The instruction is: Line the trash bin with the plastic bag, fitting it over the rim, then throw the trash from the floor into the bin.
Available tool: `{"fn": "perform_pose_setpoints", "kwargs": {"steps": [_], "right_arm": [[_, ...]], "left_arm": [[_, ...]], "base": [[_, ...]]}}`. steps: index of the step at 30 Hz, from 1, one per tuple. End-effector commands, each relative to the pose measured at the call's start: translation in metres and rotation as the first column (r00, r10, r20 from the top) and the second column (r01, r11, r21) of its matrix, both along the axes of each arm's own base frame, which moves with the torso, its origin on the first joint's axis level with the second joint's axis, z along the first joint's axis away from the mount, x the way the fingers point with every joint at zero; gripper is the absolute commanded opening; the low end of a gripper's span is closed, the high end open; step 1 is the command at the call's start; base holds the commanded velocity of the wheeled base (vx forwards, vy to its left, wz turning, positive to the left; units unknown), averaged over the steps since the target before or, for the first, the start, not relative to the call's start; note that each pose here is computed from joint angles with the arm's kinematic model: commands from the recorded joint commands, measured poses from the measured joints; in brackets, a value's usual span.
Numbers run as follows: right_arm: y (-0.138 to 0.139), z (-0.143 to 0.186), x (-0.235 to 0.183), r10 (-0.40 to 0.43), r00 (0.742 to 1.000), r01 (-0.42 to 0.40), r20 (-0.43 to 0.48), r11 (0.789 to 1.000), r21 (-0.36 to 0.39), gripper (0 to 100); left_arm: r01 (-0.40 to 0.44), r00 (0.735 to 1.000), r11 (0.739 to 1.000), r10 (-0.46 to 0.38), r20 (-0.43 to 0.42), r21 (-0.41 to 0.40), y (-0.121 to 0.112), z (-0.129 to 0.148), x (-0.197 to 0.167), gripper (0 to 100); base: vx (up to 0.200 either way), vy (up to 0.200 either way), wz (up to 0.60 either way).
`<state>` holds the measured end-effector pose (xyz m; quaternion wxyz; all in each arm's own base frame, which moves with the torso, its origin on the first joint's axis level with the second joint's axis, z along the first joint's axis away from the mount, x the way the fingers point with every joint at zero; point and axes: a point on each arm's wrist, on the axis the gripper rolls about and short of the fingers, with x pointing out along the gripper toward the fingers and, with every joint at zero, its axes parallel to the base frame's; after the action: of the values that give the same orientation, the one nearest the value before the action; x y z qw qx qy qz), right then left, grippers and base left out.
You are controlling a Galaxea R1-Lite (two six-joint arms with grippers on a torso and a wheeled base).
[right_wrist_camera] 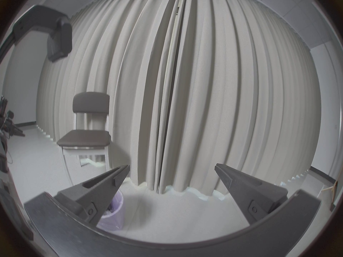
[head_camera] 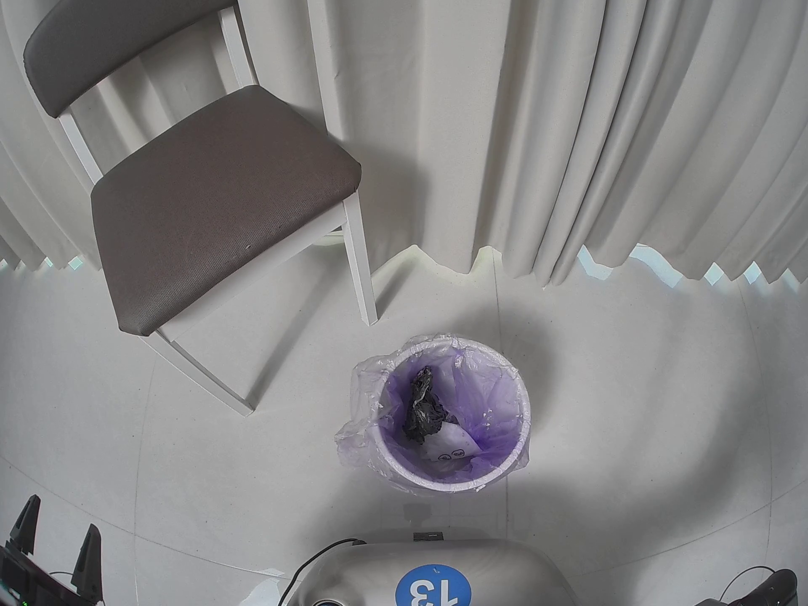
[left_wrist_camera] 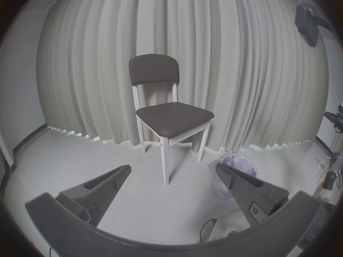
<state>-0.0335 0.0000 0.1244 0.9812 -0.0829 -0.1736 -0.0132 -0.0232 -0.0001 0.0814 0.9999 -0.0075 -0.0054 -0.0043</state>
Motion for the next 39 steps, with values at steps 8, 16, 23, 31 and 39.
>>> {"fn": "perform_pose_setpoints", "kwargs": {"steps": [8, 16, 23, 31, 39], "right_arm": [[-0.001, -0.039, 0.01, -0.06, 0.967, 0.065, -0.248, 0.998, 0.011, 100], [0.0, -0.042, 0.011, 0.023, 0.959, -0.001, -0.281, 0.997, 0.079, 100], [0.002, -0.048, 0.011, 0.111, 0.936, -0.079, -0.334, 0.991, 0.109, 100], [0.0, -0.048, 0.011, 0.068, 0.942, -0.005, -0.329, 0.982, 0.19, 100], [0.001, -0.048, 0.011, 0.083, 0.939, -0.031, -0.333, 0.987, 0.156, 100]], "left_arm": [[0.002, 1.0, 1.0, -0.002, -0.011, -0.002, 0.0, -0.006, 0.001, 100], [0.005, 1.0, 1.0, -0.005, -0.011, 0.007, 0.0, -0.006, 0.0, 100], [0.005, 1.0, 1.0, -0.005, -0.009, 0.0, 0.0, -0.006, 0.0, 100], [0.005, 1.0, 1.0, -0.005, -0.008, 0.012, 0.0, -0.006, 0.0, 100], [0.004, 1.0, 1.0, -0.004, -0.011, 0.012, 0.0, -0.006, 0.0, 100]], "base": [[0.0, 0.0, 0.0], [0.0, 0.0, 0.0], [0.0, 0.0, 0.0], [0.0, 0.0, 0.0], [0.0, 0.0, 0.0]]}}
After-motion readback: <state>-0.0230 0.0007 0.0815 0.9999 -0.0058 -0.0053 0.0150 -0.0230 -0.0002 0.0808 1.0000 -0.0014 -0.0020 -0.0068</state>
